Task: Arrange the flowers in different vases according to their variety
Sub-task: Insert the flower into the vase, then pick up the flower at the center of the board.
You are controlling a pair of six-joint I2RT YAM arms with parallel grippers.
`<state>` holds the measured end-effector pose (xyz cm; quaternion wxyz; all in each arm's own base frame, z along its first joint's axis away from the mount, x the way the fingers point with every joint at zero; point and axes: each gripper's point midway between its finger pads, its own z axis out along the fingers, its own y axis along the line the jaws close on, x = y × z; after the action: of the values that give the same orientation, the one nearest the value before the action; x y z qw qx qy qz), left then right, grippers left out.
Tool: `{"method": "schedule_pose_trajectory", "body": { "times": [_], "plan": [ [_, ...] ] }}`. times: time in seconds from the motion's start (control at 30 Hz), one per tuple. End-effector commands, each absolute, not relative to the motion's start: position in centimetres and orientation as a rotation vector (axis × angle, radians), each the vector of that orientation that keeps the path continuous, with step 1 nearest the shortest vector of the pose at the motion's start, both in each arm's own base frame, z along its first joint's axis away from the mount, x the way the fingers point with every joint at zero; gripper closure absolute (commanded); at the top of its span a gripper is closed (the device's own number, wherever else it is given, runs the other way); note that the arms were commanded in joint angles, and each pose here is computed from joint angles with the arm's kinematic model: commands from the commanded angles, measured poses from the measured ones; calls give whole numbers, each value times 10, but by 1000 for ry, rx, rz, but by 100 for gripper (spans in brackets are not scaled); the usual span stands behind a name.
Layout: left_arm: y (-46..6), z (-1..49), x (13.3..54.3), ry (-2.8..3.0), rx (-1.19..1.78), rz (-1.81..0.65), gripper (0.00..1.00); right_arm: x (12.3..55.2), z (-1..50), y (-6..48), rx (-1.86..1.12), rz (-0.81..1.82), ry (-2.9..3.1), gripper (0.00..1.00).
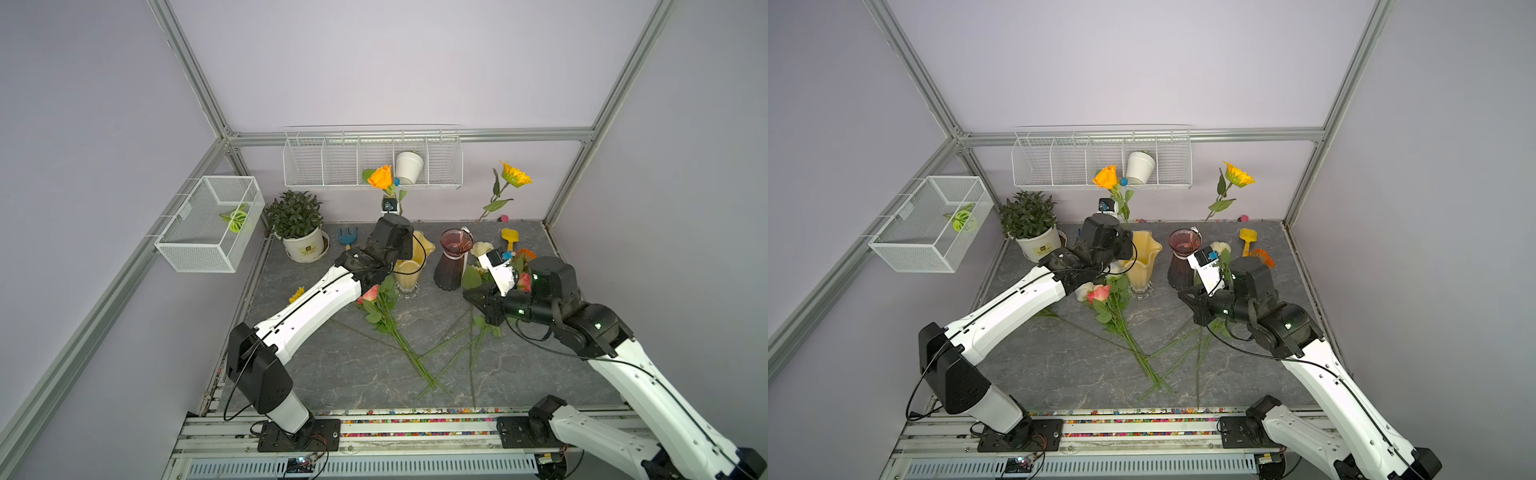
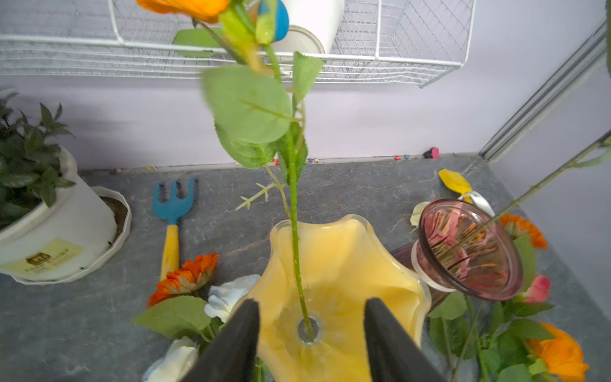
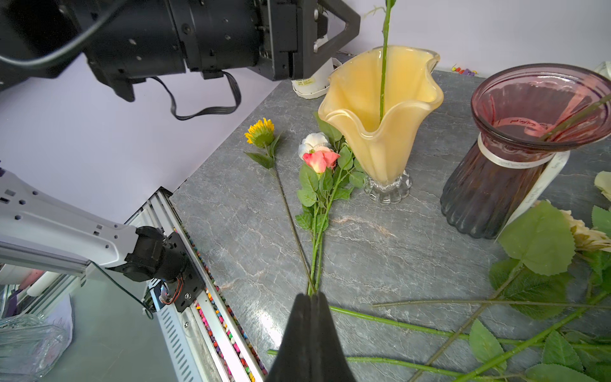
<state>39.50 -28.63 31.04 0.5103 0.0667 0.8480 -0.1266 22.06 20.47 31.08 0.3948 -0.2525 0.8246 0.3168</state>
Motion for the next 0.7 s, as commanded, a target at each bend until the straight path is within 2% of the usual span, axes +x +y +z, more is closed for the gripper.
{"method": "schedule_pose_trajectory", "body": {
  "times": [0.0, 0.03, 0.13, 0.23, 0.33, 0.5, 0.67],
  "plan": [
    [-279, 325, 379, 2067, 161, -352, 32, 222, 307, 198, -609, 758, 2126, 100],
    [-278, 326, 374, 2075, 173, -367, 30, 224, 304, 193, -581, 731, 2150, 100],
    [-274, 335, 355, 2079, 202, -437, 28, 234, 292, 173, -430, 614, 2251, 91],
    [-266, 346, 336, 2066, 198, -516, 26, 239, 264, 152, -238, 509, 2390, 73],
    [-260, 358, 316, 2040, 202, -598, 24, 242, 226, 132, -14, 456, 2516, 64],
    [-251, 367, 288, 2024, 242, -690, 21, 257, 175, 120, 234, 525, 2571, 62],
    [-246, 354, 271, 2043, 298, -713, 20, 292, 145, 106, 446, 550, 2535, 62]
  ]
}}
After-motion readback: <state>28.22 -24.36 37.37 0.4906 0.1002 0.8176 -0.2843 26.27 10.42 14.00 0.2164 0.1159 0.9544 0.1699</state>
